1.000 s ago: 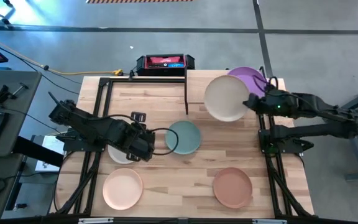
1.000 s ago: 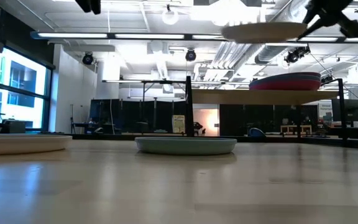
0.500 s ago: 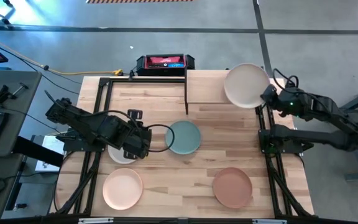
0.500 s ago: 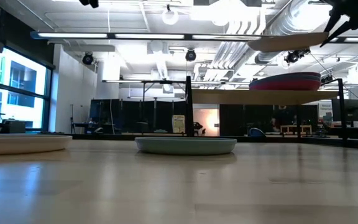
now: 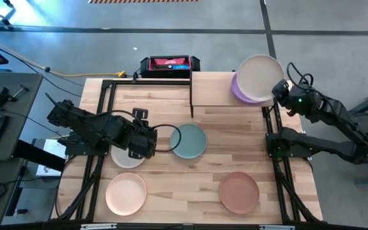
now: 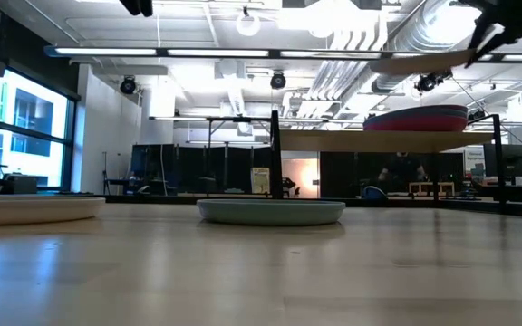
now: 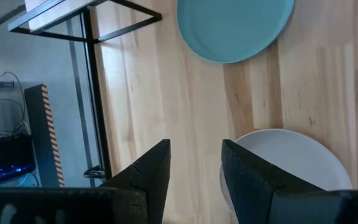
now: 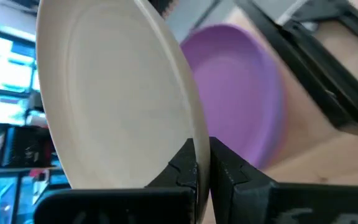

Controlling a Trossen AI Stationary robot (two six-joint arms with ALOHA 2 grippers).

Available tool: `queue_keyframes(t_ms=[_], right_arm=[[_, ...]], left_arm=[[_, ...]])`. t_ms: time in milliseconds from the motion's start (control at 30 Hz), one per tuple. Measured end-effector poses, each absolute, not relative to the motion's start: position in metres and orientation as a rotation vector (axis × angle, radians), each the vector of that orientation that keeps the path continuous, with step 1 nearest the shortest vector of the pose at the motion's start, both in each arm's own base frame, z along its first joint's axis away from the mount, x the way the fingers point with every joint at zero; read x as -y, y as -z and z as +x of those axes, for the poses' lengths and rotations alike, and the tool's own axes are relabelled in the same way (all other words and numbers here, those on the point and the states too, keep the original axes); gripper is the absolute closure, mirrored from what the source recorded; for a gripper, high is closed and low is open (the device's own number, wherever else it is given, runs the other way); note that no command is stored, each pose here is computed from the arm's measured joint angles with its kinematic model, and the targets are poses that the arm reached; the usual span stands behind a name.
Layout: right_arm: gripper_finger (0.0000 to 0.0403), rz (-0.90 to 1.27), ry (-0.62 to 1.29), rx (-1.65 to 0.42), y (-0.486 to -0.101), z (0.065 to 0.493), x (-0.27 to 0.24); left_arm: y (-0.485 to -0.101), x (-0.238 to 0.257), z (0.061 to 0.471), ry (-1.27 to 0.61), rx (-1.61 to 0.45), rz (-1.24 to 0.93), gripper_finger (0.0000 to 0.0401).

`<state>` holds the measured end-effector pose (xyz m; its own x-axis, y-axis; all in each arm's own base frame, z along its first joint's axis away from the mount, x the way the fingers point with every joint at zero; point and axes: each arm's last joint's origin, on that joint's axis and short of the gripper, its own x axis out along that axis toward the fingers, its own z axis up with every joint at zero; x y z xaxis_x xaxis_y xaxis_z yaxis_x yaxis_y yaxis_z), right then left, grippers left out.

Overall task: Place and stack plates onto a shelf
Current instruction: Stack the white plate on top of the purple plate on the shelf

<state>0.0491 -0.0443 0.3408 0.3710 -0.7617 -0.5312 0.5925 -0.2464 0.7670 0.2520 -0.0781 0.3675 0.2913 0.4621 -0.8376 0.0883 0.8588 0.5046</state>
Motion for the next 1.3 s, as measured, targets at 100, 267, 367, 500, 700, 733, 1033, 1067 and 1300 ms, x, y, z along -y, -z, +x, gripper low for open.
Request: queue_keyframes(t_ms=[100,267,367,500,700,733,1033,1067,1300], right_arm=[[0.0403,1.266,1.238,0.197,-0.346,0.054,0.049],[0.0403,1.259,1.197,0.166,-0.349,0.058,0.056],[0.0403,1.246,1.177,0.138,-0.360,0.059,0.059],[0.0403,1.211,1.162,0.122,-0.387,0.059,0.062],[0.0403,1.255,1.356,-0.162,-0.400,0.056,0.065],[0.0403,1.258,1.381,-0.206,-0.398,0.057,0.067],[0.0403,1.297,1.427,-0.318,-0.388,0.076,0.090],[0.0403,1.302,1.437,-0.319,-0.387,0.076,0.092],[0.0403,1.330,1.465,-0.332,-0.385,0.074,0.096]], left_arm=[[-0.368,0.072,0.254,-0.272,-1.275,0.514,0.0268],[-0.367,0.064,0.256,-0.294,-1.286,0.499,0.0268],[-0.367,0.061,0.257,-0.305,-1.290,0.491,0.0268],[-0.367,0.057,0.258,-0.316,-1.293,0.482,0.0268],[-0.367,0.054,0.258,-0.329,-1.295,0.467,0.0268],[-0.367,0.054,0.258,-0.332,-1.294,0.464,0.0268],[-0.367,0.055,0.258,-0.341,-1.291,0.449,0.0268],[-0.367,0.055,0.258,-0.341,-1.291,0.449,0.0268],[-0.367,0.055,0.258,-0.341,-1.291,0.449,0.0268]])
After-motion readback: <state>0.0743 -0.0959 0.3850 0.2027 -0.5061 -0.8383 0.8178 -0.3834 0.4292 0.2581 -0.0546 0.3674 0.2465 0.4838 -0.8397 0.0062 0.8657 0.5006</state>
